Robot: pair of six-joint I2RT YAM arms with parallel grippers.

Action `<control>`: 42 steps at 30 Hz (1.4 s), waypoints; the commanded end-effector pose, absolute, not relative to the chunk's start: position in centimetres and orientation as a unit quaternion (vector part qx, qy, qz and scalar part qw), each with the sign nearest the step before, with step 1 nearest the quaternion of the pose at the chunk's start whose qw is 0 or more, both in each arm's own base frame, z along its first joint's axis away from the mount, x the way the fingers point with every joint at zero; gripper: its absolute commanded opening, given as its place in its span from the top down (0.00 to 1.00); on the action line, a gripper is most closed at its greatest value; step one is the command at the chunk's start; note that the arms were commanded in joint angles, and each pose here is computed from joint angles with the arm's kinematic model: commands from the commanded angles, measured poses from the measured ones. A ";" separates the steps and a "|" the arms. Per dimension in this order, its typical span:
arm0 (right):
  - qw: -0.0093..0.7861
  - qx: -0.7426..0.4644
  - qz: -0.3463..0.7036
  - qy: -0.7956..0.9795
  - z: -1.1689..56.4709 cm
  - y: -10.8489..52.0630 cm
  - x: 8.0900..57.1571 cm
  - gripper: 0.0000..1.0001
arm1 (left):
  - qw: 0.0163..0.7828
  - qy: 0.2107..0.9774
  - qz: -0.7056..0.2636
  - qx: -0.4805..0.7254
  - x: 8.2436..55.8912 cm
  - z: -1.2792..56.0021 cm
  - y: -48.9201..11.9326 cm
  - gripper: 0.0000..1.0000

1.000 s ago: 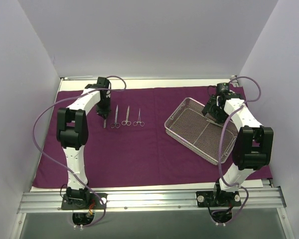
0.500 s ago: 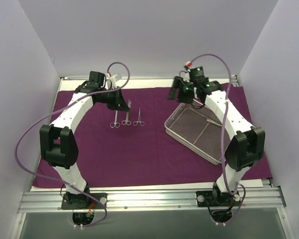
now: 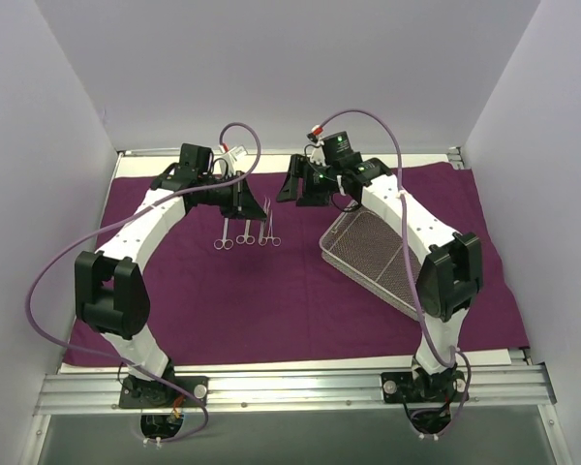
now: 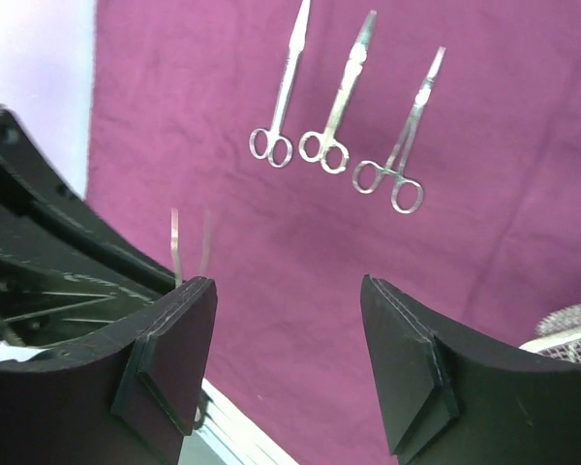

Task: Open and lay out the surgical kit
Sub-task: Place the medical item in the surgical kit.

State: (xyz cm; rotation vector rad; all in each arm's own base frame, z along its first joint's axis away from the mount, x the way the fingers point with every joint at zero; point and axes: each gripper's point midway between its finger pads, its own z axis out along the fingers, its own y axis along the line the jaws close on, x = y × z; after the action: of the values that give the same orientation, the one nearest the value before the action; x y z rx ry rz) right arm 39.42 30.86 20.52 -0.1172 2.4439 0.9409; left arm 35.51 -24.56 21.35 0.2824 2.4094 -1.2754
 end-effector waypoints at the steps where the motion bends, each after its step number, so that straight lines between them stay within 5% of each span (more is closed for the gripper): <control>1: 0.278 -0.065 0.387 0.877 23.6 32.7 39.6 0.38 | 0.232 0.840 -0.475 0.124 35.1 24.1 -25.0 0.98; 21: 0.238 -0.095 0.422 0.870 22.4 35.8 39.1 0.43 | 0.231 0.834 -0.483 0.134 35.3 24.6 -25.7 0.98; 27: 0.217 -0.104 0.448 0.861 22.1 36.7 38.5 0.60 | 0.228 0.833 -0.486 0.136 35.2 24.5 -25.8 0.98; 34: 0.202 -0.122 0.488 0.840 23.1 37.9 37.9 1.00 | 0.231 0.834 -0.483 0.137 35.7 24.8 -25.8 0.98; 36: 0.203 -0.121 0.493 0.838 23.3 37.7 38.0 1.00 | 0.229 0.835 -0.482 0.136 35.8 24.8 -25.8 0.97; 42: 0.217 -0.121 0.516 0.820 24.9 36.8 38.2 1.00 | 0.225 0.831 -0.490 0.138 35.1 24.4 -24.8 0.49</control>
State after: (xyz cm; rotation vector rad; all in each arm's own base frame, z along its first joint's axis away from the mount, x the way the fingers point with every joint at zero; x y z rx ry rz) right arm 38.54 36.91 22.27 -0.2866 2.3622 1.3378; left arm 35.15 -24.96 21.87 0.3105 2.3954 -1.3078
